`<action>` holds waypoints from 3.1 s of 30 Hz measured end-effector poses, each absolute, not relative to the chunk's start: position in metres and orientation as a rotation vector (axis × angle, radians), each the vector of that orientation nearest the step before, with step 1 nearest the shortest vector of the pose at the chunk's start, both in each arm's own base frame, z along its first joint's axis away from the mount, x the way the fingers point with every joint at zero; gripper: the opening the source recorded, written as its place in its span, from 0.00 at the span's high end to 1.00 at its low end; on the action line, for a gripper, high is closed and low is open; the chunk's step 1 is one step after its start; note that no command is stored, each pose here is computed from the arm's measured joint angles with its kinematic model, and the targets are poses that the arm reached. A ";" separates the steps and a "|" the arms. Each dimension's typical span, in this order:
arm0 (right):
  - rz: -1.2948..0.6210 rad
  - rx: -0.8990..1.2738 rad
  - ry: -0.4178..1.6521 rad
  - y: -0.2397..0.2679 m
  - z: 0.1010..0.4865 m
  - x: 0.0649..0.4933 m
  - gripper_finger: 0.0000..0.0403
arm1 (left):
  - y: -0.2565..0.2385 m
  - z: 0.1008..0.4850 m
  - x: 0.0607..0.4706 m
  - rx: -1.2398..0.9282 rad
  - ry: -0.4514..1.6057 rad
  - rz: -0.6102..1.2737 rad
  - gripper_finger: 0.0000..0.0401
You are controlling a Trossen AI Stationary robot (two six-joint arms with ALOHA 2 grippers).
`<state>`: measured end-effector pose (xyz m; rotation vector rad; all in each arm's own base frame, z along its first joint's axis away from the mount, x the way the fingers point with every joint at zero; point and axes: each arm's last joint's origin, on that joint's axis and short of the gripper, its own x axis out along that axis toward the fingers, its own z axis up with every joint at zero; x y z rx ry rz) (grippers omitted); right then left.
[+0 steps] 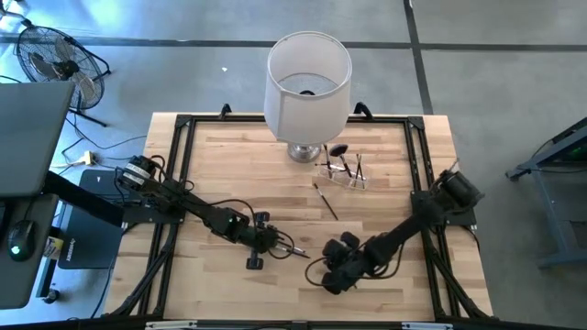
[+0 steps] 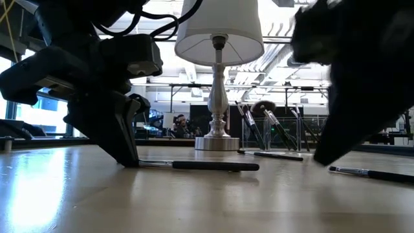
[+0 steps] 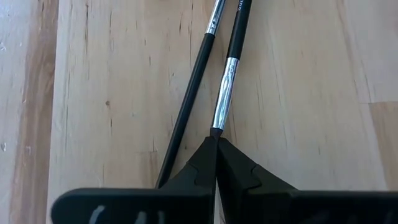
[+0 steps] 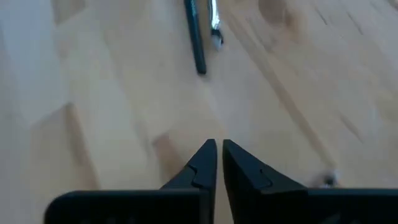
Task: Put items in baskets/containers
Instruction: Put the eyeshadow brush into the transparent organizer
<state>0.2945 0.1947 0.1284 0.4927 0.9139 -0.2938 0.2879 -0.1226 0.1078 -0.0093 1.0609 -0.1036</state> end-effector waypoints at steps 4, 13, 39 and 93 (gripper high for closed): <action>-0.249 0.467 0.887 0.191 0.119 0.307 0.87 | -0.123 0.108 0.288 -0.012 1.053 -0.104 1.00; -0.146 0.261 0.863 0.189 0.114 0.315 0.70 | -0.124 0.108 0.290 -0.022 1.028 -0.109 1.00; -0.099 0.195 0.863 0.166 0.106 0.333 0.97 | -0.125 0.109 0.294 -0.034 0.987 -0.117 1.00; -0.013 0.485 -0.195 0.118 0.203 0.234 0.97 | -0.098 0.248 0.241 -0.325 -0.232 0.059 0.64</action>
